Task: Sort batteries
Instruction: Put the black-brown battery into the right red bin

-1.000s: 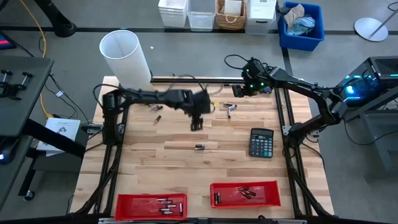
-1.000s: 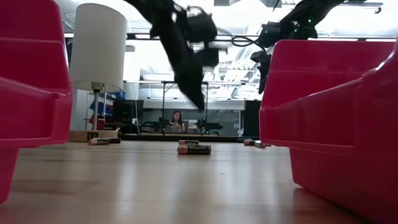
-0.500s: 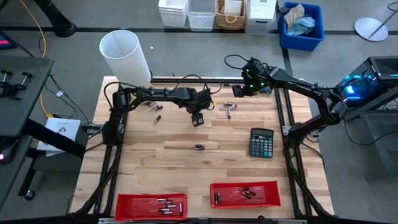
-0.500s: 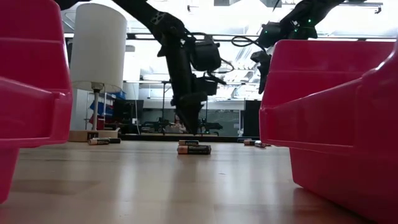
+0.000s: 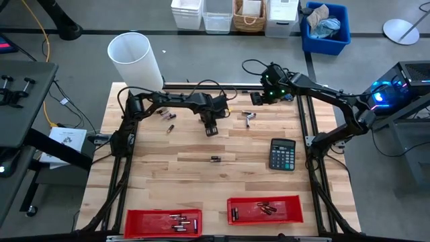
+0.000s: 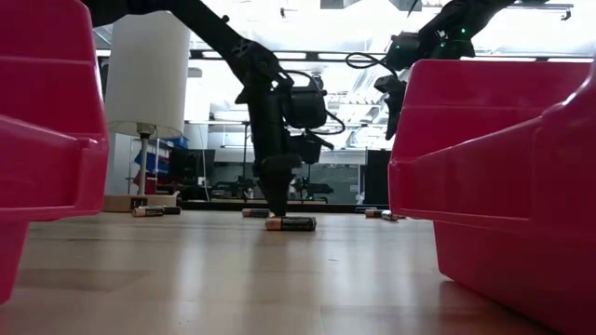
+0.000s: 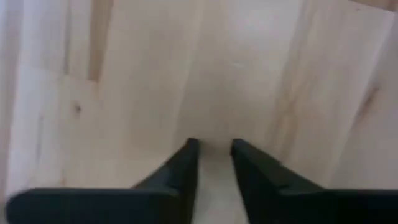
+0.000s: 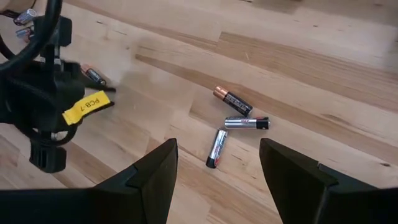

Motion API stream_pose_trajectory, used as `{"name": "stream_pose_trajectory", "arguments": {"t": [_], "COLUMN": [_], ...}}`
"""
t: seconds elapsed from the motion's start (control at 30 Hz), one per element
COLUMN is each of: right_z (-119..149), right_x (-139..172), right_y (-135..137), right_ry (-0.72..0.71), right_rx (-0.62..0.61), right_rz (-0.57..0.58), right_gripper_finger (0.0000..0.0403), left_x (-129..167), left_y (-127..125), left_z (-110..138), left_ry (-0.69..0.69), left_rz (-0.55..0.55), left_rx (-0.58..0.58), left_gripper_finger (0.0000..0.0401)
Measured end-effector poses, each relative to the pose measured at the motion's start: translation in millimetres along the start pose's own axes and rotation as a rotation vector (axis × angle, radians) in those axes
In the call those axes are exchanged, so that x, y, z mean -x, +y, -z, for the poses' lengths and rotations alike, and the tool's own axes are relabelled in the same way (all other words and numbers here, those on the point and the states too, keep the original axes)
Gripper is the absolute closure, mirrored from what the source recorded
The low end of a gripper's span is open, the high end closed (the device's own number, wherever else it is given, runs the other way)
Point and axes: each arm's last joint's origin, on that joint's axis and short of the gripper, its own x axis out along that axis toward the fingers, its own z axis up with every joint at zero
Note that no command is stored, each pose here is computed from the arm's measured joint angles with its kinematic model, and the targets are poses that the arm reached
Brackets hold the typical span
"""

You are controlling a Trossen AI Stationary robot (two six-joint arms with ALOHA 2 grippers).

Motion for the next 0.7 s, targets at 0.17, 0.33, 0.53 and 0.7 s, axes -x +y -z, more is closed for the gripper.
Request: {"name": "stream_pose_trajectory", "arguments": {"t": [0.17,0.33,0.53,0.7], "right_z": [-0.2,-0.5,-1.7,-3.7], "right_x": [-0.1,-0.1,-0.1,0.0], "right_y": [0.1,0.3,1.1,2.4], "right_ry": [-0.002,-0.004,-0.017,-0.037], "right_rx": [0.001,0.001,-0.003,-0.005], "right_rz": [-0.002,-0.003,-0.011,-0.024], "right_gripper_finger": [0.0181,0.0181,0.0181,0.0181], "left_x": [1.0,17.9,45.3,43.3], "left_y": [-0.9,-8.8,-3.3,3.8], "left_z": [0.7,1.2,12.8,13.9], "left_ry": [0.001,-0.019,0.041,0.050], "left_rz": [0.045,0.057,0.032,0.012], "left_rx": [-0.002,-0.035,-0.137,-0.177], "left_gripper_finger": [0.0391,0.0386,0.0344,0.0264]}}
